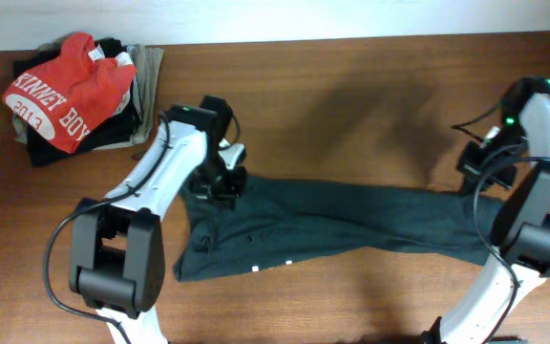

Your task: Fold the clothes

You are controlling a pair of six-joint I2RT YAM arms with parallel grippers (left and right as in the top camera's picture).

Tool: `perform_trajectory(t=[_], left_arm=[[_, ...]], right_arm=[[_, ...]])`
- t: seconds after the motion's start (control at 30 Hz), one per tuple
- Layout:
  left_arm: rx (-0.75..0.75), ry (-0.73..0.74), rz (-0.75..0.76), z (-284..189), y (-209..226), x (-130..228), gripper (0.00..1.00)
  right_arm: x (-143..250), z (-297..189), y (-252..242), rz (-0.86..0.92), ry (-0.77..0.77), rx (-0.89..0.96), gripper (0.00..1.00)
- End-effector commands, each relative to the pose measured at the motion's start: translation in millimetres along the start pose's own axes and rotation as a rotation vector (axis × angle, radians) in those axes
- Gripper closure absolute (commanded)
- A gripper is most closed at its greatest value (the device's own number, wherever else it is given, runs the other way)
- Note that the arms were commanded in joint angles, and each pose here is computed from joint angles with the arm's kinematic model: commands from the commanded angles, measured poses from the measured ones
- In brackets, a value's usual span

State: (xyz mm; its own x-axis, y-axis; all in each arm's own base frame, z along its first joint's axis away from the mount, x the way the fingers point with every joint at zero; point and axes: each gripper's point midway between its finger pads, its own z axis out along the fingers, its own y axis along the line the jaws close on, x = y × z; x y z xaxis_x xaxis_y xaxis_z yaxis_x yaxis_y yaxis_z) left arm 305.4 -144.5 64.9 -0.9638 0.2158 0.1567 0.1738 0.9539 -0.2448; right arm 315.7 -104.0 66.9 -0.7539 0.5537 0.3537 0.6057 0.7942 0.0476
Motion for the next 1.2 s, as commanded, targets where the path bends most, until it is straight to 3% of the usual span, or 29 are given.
perform_trajectory(t=[0.0, 0.2, 0.27, 0.37, 0.57, 0.7, 0.87, 0.93, 0.97, 1.0, 1.03, 1.07, 1.1, 1.17], left_arm=[[0.050, 0.047, -0.018, 26, -11, 14, 0.99], [0.038, 0.087, -0.082, 53, 6, 30, 0.99], [-0.030, 0.101, -0.135, 60, 28, 38, 0.99], [-0.088, 0.128, -0.252, 65, 62, 51, 0.99], [-0.047, 0.072, -0.414, 68, 111, 51, 0.99], [-0.132, 0.045, -0.527, 60, 149, 53, 0.99], [-0.100, -0.017, -0.676, 24, 193, 48, 0.99], [-0.097, -0.049, -0.696, 4, 202, 43, 0.99], [-0.096, -0.066, -0.699, -4, 204, 40, 0.93], [-0.097, -0.078, -0.698, -9, 204, 37, 0.78], [-0.096, -0.084, -0.697, -11, 205, 35, 0.64], [-0.094, -0.084, -0.697, -11, 204, 35, 0.16], [-0.094, -0.083, -0.698, -11, 204, 35, 0.01], [-0.094, -0.085, -0.697, -11, 204, 35, 0.01]], right_arm=[[9, 15, 20, -0.045, 0.011, 0.019, 0.96], [25, 69, 10, -0.045, 0.087, 0.045, 0.96], [23, 86, 1, -0.031, 0.073, 0.073, 0.96], [13, 85, -25, 0.079, 0.025, 0.175, 0.96], [6, 83, -31, 0.099, 0.005, 0.167, 0.96], [-3, 60, -25, 0.096, -0.024, 0.158, 0.96], [-17, -11, -11, 0.083, -0.113, 0.130, 0.96], [-19, -30, -9, 0.058, -0.139, 0.125, 0.87], [-17, -30, -12, 0.066, -0.131, 0.124, 0.71], [-16, -28, -17, 0.078, -0.117, 0.122, 0.48], [-14, -26, -22, 0.092, -0.102, 0.118, 0.34], [-13, -23, -26, 0.108, -0.089, 0.106, 0.25], [-12, -21, -28, 0.115, -0.072, 0.078, 0.23], [-6, -14, -26, 0.106, -0.016, -0.036, 0.24]])
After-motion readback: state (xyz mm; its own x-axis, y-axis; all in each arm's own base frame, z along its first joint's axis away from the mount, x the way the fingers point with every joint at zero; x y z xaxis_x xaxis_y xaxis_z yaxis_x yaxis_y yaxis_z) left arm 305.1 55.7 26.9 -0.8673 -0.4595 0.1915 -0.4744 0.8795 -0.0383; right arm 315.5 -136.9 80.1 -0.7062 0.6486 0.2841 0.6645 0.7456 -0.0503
